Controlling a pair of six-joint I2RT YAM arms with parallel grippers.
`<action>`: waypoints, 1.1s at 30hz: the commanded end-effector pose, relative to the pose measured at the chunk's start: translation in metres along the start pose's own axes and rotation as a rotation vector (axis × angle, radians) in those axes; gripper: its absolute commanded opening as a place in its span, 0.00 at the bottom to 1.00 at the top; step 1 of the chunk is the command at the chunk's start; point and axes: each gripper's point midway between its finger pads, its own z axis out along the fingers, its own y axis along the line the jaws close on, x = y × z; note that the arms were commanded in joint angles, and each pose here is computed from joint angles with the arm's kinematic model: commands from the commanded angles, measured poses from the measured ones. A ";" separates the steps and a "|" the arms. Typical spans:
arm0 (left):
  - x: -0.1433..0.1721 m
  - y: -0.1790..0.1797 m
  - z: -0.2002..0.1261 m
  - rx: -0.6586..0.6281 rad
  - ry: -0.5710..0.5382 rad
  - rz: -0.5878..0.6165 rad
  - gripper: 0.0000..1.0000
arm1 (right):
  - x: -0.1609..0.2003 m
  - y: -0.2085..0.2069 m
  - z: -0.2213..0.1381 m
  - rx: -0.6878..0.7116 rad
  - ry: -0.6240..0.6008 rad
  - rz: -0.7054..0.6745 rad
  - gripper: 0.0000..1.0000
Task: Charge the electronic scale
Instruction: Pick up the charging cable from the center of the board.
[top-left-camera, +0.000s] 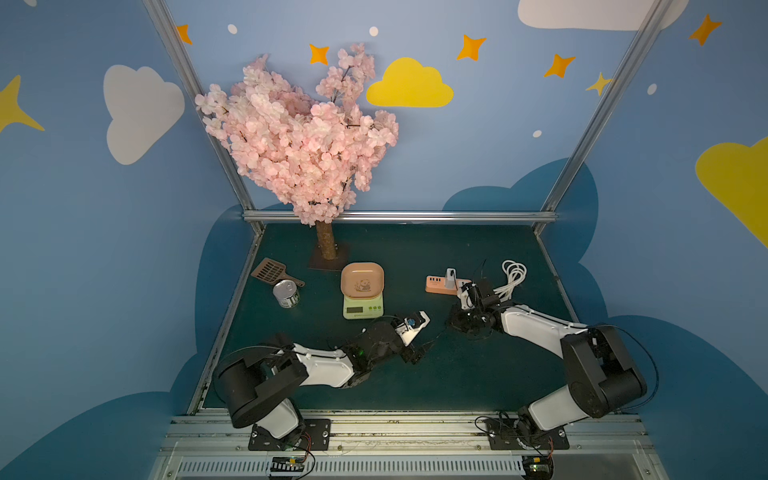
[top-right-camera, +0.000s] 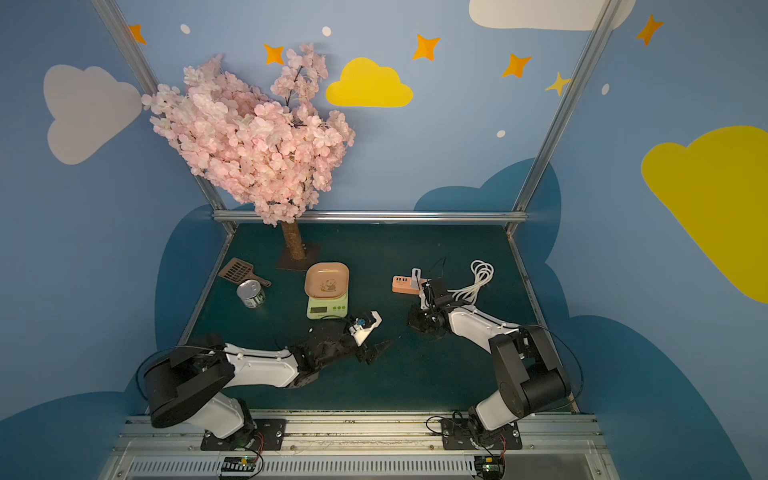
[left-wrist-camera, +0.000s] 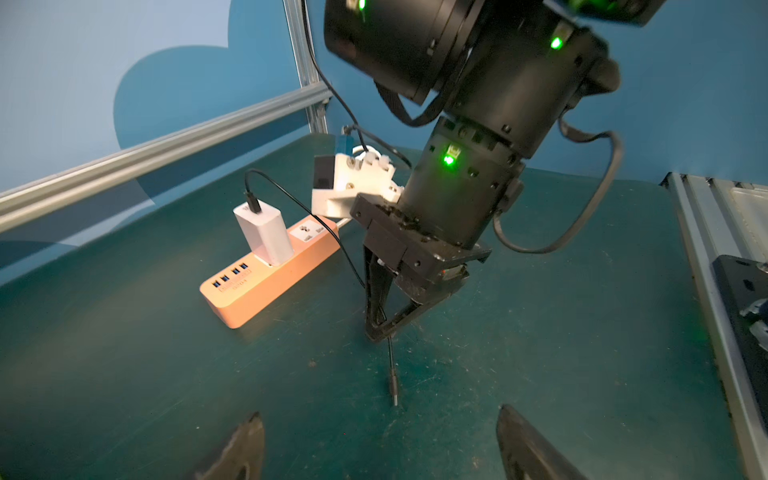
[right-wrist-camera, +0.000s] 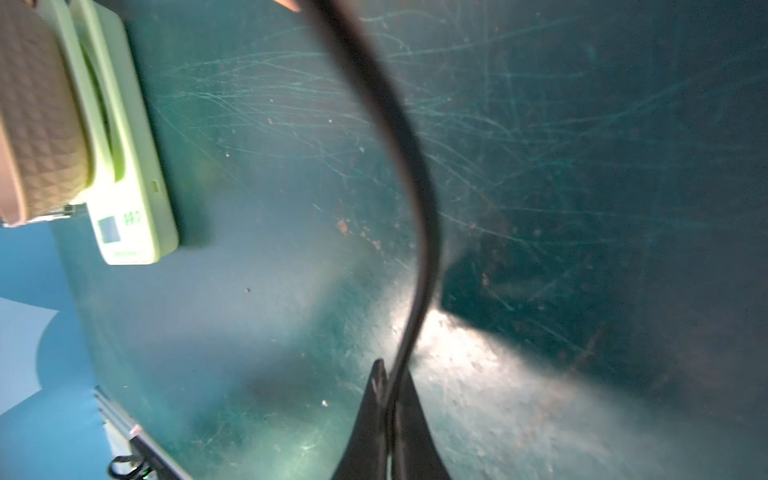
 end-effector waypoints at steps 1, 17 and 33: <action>0.006 -0.003 0.016 0.024 0.015 -0.032 0.83 | -0.008 0.014 -0.004 -0.050 0.001 0.018 0.00; 0.063 0.001 0.056 0.091 0.119 -0.099 0.46 | -0.013 0.031 -0.018 -0.125 0.011 0.035 0.00; 0.064 0.002 0.071 0.099 0.106 -0.066 0.37 | -0.014 0.029 -0.019 -0.135 0.021 0.048 0.00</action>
